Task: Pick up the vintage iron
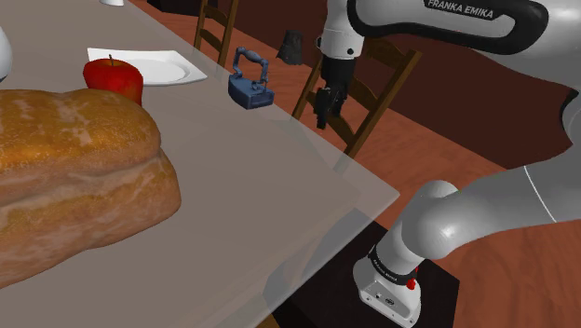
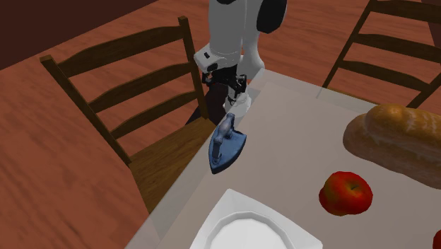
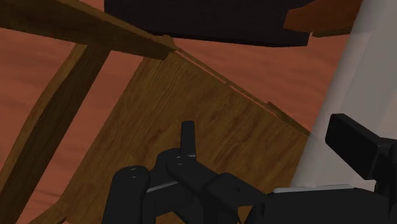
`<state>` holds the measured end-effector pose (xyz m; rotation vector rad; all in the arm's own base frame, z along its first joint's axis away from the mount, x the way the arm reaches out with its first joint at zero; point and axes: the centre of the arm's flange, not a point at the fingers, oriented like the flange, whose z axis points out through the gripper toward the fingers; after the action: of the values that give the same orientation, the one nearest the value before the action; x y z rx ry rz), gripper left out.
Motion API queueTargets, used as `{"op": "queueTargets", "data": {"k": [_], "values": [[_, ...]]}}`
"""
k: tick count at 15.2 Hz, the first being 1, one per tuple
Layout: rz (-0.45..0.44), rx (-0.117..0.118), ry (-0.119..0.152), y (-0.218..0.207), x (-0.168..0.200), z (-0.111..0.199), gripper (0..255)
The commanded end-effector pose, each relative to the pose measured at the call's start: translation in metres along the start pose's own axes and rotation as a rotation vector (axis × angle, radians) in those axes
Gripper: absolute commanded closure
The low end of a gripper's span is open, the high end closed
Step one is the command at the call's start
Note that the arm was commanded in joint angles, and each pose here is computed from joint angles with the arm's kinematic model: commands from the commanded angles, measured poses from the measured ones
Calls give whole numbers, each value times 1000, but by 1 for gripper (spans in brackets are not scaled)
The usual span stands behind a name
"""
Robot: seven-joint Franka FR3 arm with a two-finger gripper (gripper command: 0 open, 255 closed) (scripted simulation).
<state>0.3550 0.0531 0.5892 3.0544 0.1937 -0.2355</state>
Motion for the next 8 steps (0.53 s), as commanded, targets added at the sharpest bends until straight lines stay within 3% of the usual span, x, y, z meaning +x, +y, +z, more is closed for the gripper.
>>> {"op": "queueTargets", "data": {"k": [1, 8], "values": [[7, 6, 6, -6, 19, -16, 0], [33, 24, 28, -29, 83, -74, 0]]}}
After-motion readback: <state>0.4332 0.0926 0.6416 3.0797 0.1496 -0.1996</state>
